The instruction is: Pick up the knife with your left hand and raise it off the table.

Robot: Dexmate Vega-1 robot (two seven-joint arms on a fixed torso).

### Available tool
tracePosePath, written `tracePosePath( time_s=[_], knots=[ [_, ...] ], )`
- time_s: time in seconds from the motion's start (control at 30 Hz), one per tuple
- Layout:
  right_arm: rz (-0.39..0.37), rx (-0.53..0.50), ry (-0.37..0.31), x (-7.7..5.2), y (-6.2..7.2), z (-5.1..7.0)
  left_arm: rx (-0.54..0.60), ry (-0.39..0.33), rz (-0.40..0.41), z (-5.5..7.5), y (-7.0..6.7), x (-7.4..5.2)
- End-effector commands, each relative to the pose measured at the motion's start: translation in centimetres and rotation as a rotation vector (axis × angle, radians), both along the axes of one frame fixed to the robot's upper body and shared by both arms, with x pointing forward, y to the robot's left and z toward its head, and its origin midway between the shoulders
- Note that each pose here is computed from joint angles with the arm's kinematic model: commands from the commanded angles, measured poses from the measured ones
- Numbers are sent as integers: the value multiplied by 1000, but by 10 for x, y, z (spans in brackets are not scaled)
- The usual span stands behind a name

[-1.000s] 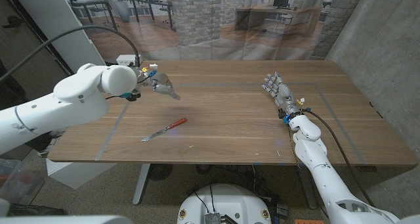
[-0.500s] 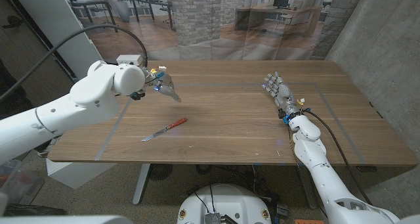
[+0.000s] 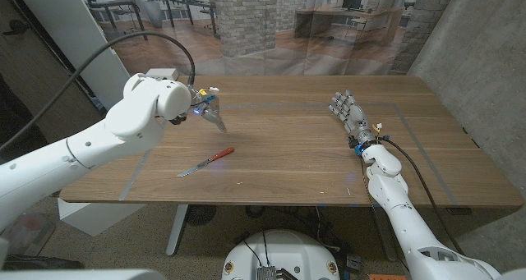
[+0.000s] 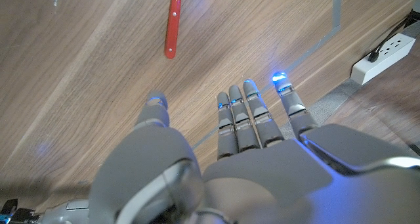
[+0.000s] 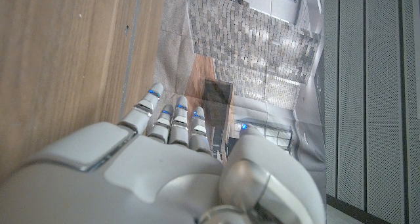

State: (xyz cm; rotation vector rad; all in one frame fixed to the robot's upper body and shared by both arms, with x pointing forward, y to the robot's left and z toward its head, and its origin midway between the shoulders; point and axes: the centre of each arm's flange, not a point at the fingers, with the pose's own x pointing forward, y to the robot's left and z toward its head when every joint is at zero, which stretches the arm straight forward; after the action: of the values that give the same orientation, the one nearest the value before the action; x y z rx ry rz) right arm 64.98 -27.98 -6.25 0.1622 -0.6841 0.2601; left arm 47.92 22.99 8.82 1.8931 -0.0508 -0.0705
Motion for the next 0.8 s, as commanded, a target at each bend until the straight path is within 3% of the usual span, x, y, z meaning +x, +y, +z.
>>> tracePosePath(
  time_s=[0.03,0.8],
  knots=[
    [1,11,1,0,-2,-4,84,-20,59,-6,-10,1],
    [2,14,1,0,-4,-7,197,-84,163,-30,-21,8]
  ],
)
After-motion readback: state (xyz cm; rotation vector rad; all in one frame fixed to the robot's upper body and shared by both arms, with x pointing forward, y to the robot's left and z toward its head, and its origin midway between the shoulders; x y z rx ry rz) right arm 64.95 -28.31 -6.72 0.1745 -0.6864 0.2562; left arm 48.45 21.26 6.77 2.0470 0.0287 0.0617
